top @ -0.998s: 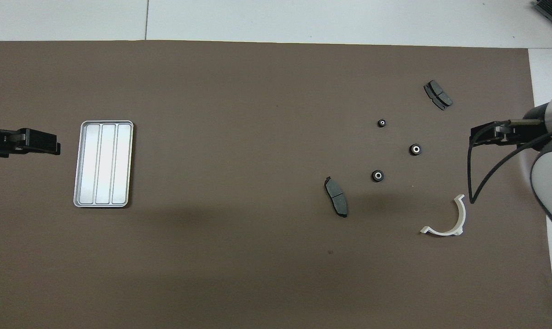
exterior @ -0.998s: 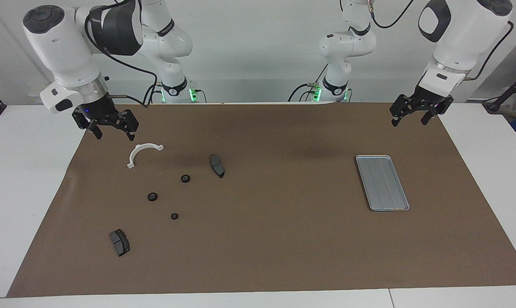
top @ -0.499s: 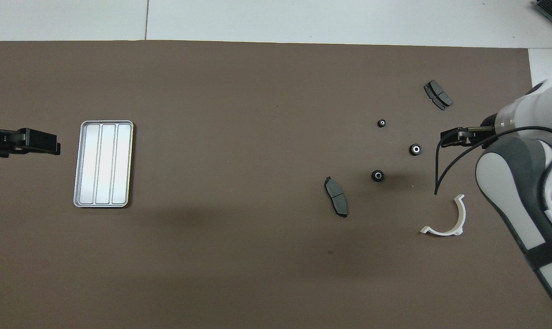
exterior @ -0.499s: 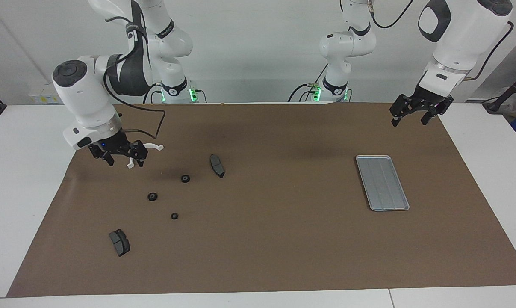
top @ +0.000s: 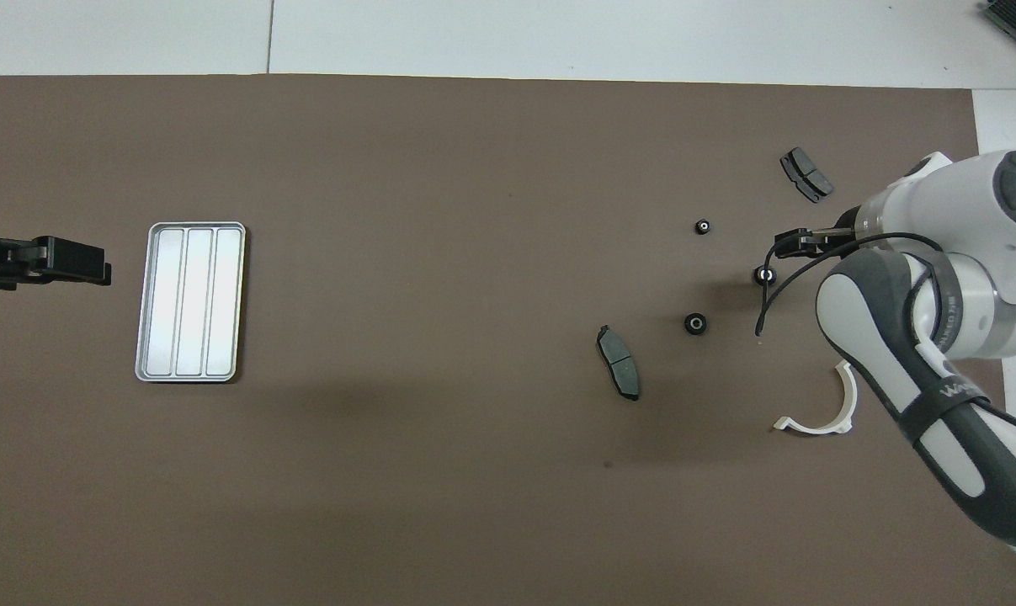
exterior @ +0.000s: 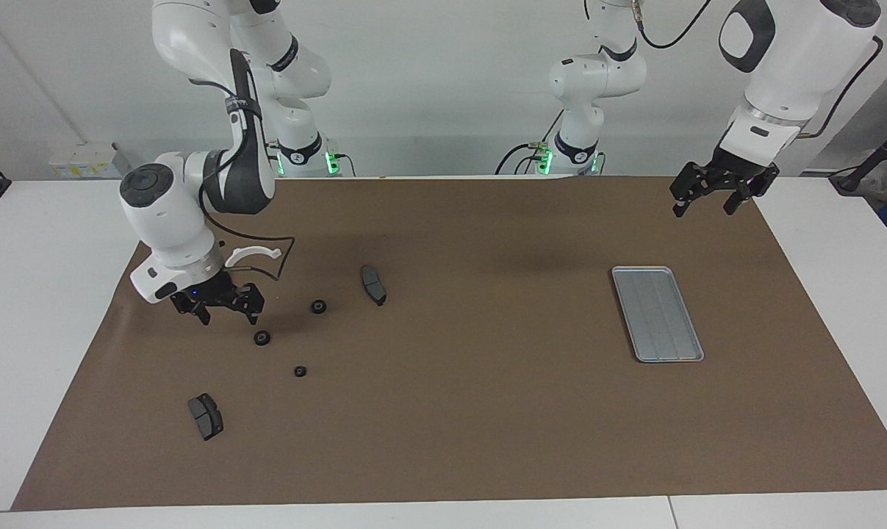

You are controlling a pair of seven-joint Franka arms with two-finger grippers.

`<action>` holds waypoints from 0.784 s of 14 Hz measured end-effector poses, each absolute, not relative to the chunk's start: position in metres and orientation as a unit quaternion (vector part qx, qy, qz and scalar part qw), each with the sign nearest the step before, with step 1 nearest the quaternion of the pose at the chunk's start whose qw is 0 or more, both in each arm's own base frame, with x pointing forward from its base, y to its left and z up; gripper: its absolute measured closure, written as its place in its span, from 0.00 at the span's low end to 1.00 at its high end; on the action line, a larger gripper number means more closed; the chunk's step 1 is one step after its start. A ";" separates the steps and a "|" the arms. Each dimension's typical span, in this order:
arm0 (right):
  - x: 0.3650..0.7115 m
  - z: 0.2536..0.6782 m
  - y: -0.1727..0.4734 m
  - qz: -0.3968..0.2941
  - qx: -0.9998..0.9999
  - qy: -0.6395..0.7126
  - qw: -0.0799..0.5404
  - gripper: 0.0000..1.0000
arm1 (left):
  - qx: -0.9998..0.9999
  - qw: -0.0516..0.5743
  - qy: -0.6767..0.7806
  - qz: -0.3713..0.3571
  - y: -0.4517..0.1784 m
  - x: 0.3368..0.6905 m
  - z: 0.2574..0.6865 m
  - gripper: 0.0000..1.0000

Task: Pick bearing gear from pile to tray
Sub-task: 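Grasp a black bearing with the right gripper and lift it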

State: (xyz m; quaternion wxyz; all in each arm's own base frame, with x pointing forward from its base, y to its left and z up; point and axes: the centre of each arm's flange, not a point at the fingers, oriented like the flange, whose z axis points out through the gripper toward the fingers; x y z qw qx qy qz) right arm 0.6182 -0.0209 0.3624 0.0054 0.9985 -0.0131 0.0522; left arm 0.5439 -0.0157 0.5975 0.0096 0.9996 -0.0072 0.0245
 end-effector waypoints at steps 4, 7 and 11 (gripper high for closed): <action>0.612 0.333 -0.020 0.054 0.998 0.011 0.005 0.19 | 1.000 0.010 -0.007 0.024 -0.016 0.544 0.597 0.00; 0.611 0.310 -0.015 0.056 0.998 0.021 0.004 0.22 | 1.000 0.010 -0.007 0.024 -0.016 0.544 0.597 0.00; 0.612 0.298 -0.004 0.057 0.998 0.030 0.003 0.29 | 1.000 0.010 -0.007 0.024 -0.016 0.544 0.597 0.00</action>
